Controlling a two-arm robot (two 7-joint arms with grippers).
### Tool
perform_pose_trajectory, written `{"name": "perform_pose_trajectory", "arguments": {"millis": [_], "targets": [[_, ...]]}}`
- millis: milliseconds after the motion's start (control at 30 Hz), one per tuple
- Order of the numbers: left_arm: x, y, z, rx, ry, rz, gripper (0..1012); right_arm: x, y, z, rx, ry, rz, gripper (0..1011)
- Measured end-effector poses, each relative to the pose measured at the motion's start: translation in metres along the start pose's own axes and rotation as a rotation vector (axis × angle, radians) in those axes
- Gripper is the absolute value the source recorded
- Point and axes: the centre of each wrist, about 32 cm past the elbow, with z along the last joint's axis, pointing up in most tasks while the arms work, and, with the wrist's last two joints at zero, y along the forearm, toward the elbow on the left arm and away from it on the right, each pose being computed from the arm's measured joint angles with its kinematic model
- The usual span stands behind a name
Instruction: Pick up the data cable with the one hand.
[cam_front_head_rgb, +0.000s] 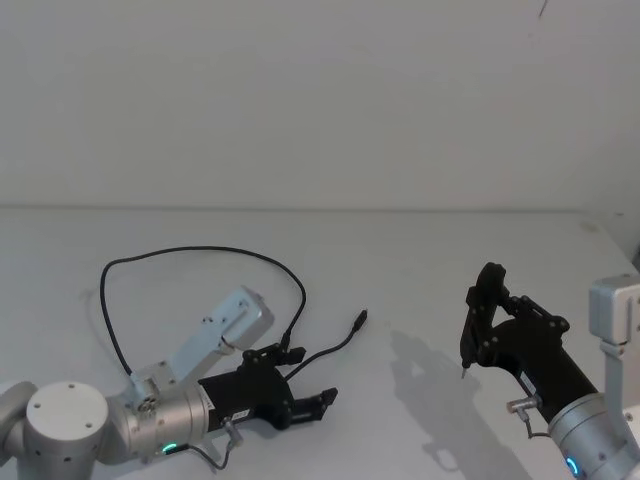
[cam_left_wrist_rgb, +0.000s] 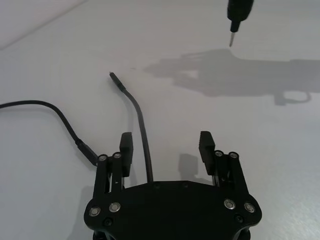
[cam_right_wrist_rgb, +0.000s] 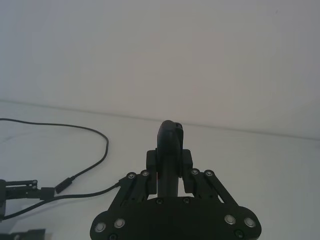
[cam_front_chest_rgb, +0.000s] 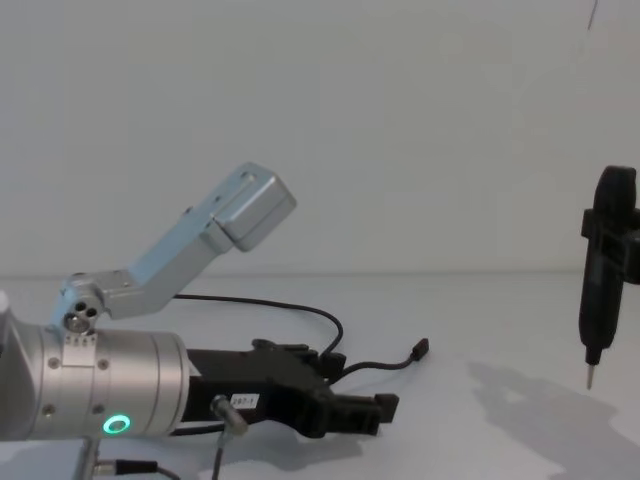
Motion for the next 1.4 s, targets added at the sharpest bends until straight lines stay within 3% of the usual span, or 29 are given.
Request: {"name": "perform_pose_trajectory", "arguments": {"millis": [233,433,833,1133,1400], "targets": [[0.0017,-0.0056,0.0015,-0.012,-0.006,0.023,640,0.0,0.0,0.0,0.0,0.0,0.0,279],[0.0025,-0.0099,0.0026,-0.02,-0.007,0.039,424,0.0,0.0,0.0,0.0,0.0,0.0,279],[0.0031,-0.0107,0.0012,-0.008,0.0,0.048,54,0.0,0.0,0.0,0.0,0.0,0.0,279],[0.0035,-0.008,-0.0002,0.01,0.006,0.048,40,0.0,0.0,0.0,0.0,0.0,0.0,279],[0.0095,-0.0029,0.0115,-0.005,0.006,0.035,40,0.0,0.0,0.0,0.0,0.0,0.0,279]]}}
